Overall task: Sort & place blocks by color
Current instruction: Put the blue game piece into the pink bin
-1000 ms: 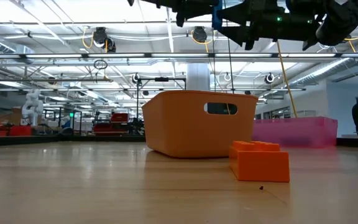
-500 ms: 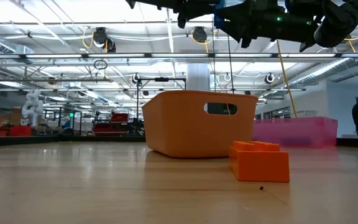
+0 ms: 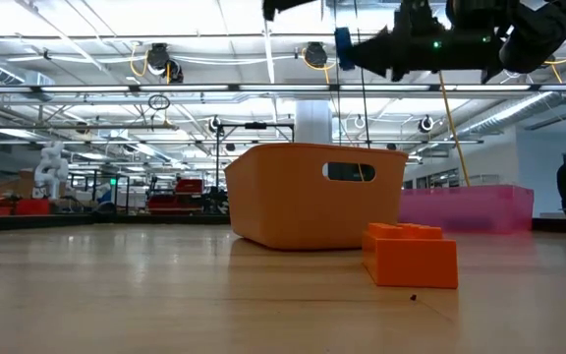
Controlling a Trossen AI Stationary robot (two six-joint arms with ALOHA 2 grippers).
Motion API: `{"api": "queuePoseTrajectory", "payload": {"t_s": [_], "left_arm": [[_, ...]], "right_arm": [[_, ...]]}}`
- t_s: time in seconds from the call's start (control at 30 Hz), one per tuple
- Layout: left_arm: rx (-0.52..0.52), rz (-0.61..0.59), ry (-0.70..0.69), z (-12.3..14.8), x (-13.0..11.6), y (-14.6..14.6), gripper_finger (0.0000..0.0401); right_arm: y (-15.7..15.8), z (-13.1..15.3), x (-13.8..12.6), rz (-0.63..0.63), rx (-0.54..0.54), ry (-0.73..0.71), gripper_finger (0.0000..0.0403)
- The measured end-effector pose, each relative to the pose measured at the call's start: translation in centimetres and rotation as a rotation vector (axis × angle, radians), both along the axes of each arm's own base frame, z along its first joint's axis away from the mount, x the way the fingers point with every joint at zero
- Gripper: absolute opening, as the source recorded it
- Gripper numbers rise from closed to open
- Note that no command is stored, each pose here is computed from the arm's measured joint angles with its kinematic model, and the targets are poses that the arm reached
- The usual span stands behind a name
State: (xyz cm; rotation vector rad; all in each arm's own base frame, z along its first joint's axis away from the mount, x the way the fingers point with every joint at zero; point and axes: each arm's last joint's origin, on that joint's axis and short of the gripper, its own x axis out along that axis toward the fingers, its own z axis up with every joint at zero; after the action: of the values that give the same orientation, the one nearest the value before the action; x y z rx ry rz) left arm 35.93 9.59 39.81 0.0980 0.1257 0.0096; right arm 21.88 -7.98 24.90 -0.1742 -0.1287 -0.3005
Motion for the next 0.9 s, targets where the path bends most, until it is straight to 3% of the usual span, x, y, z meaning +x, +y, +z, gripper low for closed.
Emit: {"api": "queuePoseTrajectory", "payload": {"t_s": [0.1, 0.23, 0.33, 0.6, 0.73, 0.9], "left_arm": [[-0.016, 0.020, 0.080, 0.3, -1.5, -0.3, 0.0236], [-0.030, 0.156, 0.231, -0.3, -2.8, -0.5, 0.0230], [-0.052, 0.240, 0.344, -1.6, -2.9, -0.5, 0.0220], [-0.097, 0.288, 0.490, -4.7, -1.1, -1.0, 0.0194], [-0.092, 0.272, 0.504, -5.2, -0.6, -1.5, 0.0185], [-0.092, 0.272, 0.496, -5.2, -0.4, -1.5, 0.0179]], "right_arm": [[-0.5, -0.3, -0.9, -0.203, -0.018, 0.111, 0.0121], [-1.4, -0.9, -2.6, -0.535, -0.026, 0.283, 0.0121], [-2.3, -1.4, -3.7, -0.680, 0.012, 0.364, 0.0121], [-4.7, -3.7, -6.5, -0.859, 0.274, 0.488, 0.0121], [-5.0, -4.1, -6.9, -0.889, 0.319, 0.499, 0.0126], [-5.1, -3.9, -6.9, -0.888, 0.322, 0.473, 0.0244]]}}
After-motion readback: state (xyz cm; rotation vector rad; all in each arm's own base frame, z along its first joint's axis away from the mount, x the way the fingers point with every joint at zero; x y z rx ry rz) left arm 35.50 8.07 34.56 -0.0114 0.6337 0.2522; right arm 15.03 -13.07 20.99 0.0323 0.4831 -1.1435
